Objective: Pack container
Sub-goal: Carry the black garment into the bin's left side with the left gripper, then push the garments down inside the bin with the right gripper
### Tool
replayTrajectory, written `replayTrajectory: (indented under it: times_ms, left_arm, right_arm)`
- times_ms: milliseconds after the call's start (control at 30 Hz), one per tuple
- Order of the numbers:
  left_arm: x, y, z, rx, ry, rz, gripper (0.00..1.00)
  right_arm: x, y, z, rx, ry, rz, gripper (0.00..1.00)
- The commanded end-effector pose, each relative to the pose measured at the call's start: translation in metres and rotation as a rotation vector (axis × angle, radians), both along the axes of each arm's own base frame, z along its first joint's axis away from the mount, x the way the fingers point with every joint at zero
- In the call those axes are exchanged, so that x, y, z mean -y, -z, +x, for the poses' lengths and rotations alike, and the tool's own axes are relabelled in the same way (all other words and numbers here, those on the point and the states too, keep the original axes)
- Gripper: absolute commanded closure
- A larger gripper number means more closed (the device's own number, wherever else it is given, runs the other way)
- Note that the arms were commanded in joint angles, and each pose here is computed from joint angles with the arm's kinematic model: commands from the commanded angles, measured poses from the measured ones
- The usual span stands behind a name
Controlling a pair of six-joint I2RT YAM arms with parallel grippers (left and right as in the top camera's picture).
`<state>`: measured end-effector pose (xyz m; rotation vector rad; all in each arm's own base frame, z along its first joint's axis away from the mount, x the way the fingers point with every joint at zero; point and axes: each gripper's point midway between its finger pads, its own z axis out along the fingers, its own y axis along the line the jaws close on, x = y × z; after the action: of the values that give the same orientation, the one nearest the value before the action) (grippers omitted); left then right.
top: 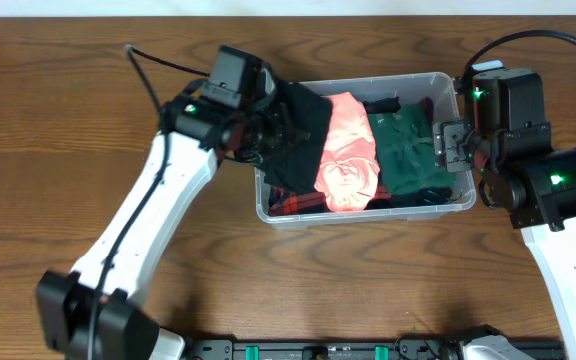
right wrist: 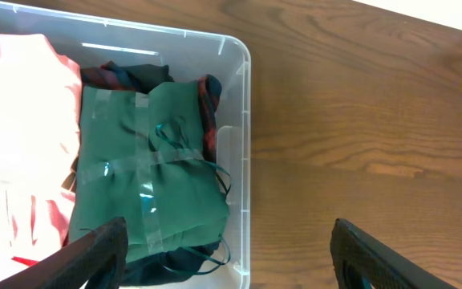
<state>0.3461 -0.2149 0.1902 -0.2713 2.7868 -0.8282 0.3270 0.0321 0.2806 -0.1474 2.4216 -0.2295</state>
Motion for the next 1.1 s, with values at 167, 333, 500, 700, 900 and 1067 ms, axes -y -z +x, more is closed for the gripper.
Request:
replayTrajectory:
  times_ms: [167,333,500,700,900,1067]
  left_arm:
    - [0.004,0.017,0.003,-0.038,0.005,0.023,0.20]
    - [-0.028,-0.029,0.005,0.111,-0.028,0.062,0.13]
    - [-0.112,-0.078,0.001,0.268,-0.262,0.225,0.02]
    - [-0.196,-0.102,-0.022,0.300,-0.488,0.364,0.02]
    - [-0.234,-0.083,-0.034,0.192,-0.569,0.418,0.02]
    - [-0.241,-0.068,-0.033,0.135,-0.564,0.442,0.02]
  right_arm:
    - [-0.028,-0.002,-0.004,-0.013,-0.173,0.083,0.28]
    - [-0.077,-0.010,-0.006,0.020,-0.438,0.127,0.32]
    - [-0.127,-0.021,0.002,0.099,-0.582,0.168,0.39]
    - [-0.186,0.014,0.020,0.041,-0.685,0.213,0.50]
    - [-0.250,0.089,0.025,-0.129,-0.822,0.278,0.52]
    - [-0.279,0.168,0.020,-0.285,-0.898,0.233,0.52]
